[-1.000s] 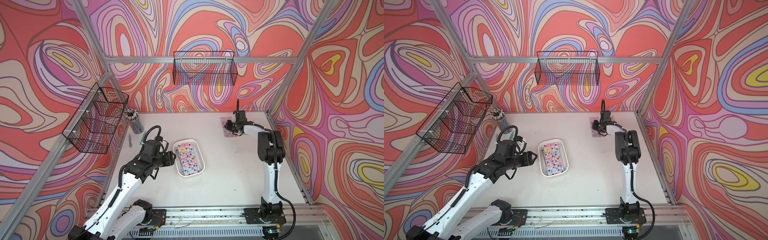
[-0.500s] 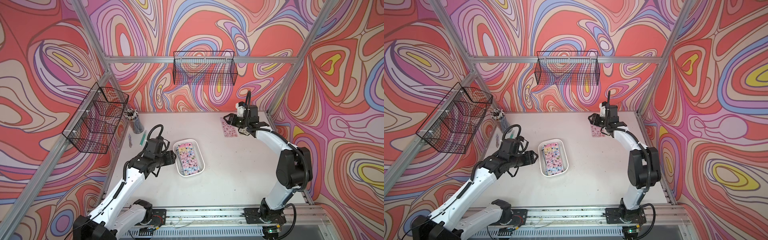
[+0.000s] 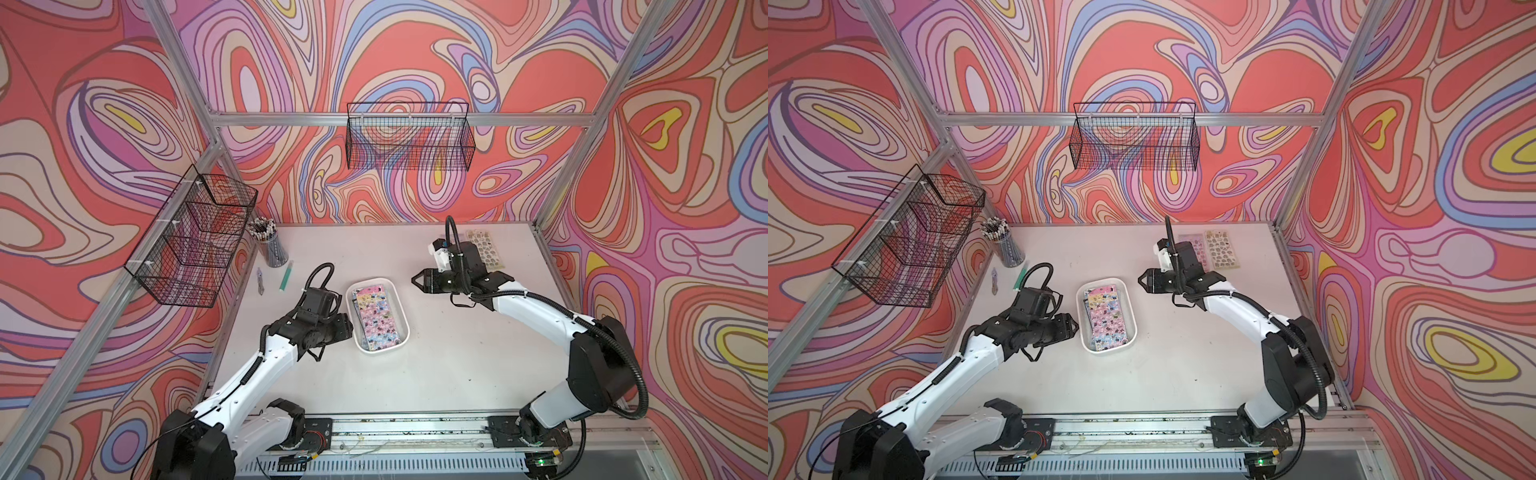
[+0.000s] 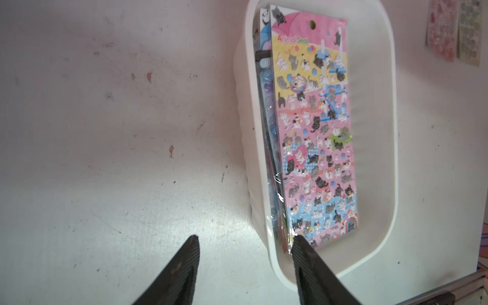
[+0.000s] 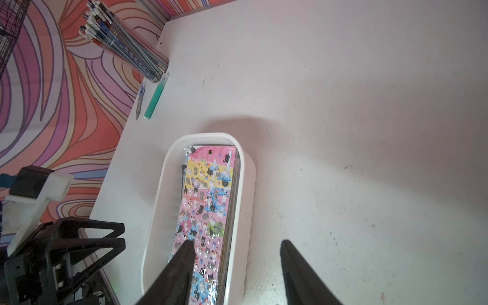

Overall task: Take the stickers out of the storage box
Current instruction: Pick up the sticker from the storage box.

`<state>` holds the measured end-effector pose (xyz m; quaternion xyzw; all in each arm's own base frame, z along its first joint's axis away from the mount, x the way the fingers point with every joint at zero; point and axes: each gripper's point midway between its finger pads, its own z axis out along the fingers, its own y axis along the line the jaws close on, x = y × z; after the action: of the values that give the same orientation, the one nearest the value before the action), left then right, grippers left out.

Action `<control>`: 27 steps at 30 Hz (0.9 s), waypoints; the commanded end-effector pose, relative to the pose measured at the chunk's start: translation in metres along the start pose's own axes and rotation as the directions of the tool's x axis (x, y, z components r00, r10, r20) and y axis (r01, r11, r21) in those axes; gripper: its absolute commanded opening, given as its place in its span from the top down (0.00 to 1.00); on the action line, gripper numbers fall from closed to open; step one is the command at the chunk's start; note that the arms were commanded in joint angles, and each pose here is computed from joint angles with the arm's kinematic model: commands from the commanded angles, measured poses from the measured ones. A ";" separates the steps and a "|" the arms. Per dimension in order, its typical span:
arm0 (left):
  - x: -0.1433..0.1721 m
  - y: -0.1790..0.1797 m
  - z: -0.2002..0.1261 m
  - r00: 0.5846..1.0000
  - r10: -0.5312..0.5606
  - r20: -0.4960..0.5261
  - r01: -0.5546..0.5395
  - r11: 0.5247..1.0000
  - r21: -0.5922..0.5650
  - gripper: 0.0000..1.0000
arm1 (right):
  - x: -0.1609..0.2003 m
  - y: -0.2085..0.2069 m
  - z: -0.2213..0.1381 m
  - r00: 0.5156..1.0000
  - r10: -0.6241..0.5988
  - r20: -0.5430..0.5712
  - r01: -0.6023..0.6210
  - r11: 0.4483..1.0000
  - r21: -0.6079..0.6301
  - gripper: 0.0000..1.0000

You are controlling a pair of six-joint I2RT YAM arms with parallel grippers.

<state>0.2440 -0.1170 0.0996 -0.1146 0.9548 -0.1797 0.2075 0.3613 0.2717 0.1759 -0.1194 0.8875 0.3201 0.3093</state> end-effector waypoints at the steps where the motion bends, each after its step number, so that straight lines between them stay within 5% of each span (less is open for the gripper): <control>1: -0.006 -0.002 0.006 1.000 -0.017 0.025 0.017 1.000 0.003 0.40 | 0.018 0.013 0.007 0.998 -0.049 -0.050 0.051 0.998 0.025 0.45; 11: -0.013 -0.009 0.017 0.999 -0.016 0.044 0.015 1.000 0.025 0.41 | 0.051 0.054 0.056 0.975 -0.132 -0.179 0.144 0.988 0.055 0.43; 27: -0.023 -0.011 0.036 0.997 -0.020 0.069 0.019 0.999 0.027 0.62 | 0.075 0.029 0.102 0.954 -0.128 -0.273 0.207 0.936 0.285 0.42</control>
<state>0.2788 -0.1315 0.0839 -0.1204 0.9467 -0.1916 0.2291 0.3354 0.3623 0.0905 -0.1934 0.9382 0.1677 0.2329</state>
